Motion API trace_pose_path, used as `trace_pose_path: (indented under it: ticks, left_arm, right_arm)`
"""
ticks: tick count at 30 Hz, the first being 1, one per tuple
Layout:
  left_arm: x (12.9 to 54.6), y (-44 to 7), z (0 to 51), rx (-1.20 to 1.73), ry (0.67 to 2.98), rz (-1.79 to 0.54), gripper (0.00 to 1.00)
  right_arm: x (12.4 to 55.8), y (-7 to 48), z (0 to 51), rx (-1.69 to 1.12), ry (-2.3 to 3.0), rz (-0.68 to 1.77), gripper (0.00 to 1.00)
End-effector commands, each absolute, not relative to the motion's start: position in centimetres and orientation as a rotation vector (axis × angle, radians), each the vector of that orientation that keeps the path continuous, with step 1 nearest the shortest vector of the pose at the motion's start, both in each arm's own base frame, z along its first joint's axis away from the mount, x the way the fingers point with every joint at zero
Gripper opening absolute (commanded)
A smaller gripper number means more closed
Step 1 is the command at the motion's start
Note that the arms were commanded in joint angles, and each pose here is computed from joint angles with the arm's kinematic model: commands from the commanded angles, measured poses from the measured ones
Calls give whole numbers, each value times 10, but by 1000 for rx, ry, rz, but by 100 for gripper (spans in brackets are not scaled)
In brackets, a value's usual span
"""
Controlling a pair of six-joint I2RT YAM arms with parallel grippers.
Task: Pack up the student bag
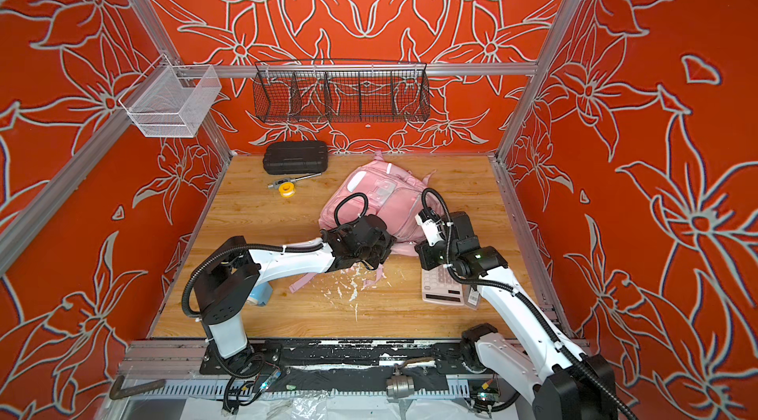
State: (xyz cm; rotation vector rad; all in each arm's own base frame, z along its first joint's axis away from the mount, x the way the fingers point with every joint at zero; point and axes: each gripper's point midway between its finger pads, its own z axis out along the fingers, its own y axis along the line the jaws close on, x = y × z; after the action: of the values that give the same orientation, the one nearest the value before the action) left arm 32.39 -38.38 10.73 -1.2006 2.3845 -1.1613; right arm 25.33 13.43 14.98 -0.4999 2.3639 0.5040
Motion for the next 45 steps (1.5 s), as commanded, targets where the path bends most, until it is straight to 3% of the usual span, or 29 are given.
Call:
trace_pose_path:
  ticks: [1, 3, 5, 14, 24, 37, 41, 43, 45]
  left_arm:
    - [339, -377, 117, -1157, 2380, -1169, 18]
    - [339, -368, 115, -1103, 2437, -1179, 6]
    - [336, -360, 113, -1036, 2498, -1192, 0]
    - [315, -329, 134, -560, 2713, -1238, 0]
    - [320, -315, 161, -103, 2850, -1284, 0]
    - [362, -303, 157, 52, 2924, -1243, 0]
    - [390, -294, 156, 69, 2917, -1138, 0]
    - [408, -283, 156, 1, 2895, -1114, 21]
    - [426, -272, 159, -84, 2866, -1100, 36]
  right_arm:
    - [259, 133, 165, -476, 2328, 480, 0]
    - [264, 123, 164, -441, 2341, 414, 0]
    - [271, 112, 164, -405, 2354, 358, 0]
    - [303, 69, 155, -252, 2424, 231, 0]
    - [332, 33, 144, -219, 2462, 149, 0]
    - [272, 81, 157, -367, 2379, 390, 0]
    - [264, 111, 160, -461, 2353, 463, 0]
    - [266, 129, 162, -511, 2334, 489, 0]
    - [272, 146, 164, -533, 2323, 532, 0]
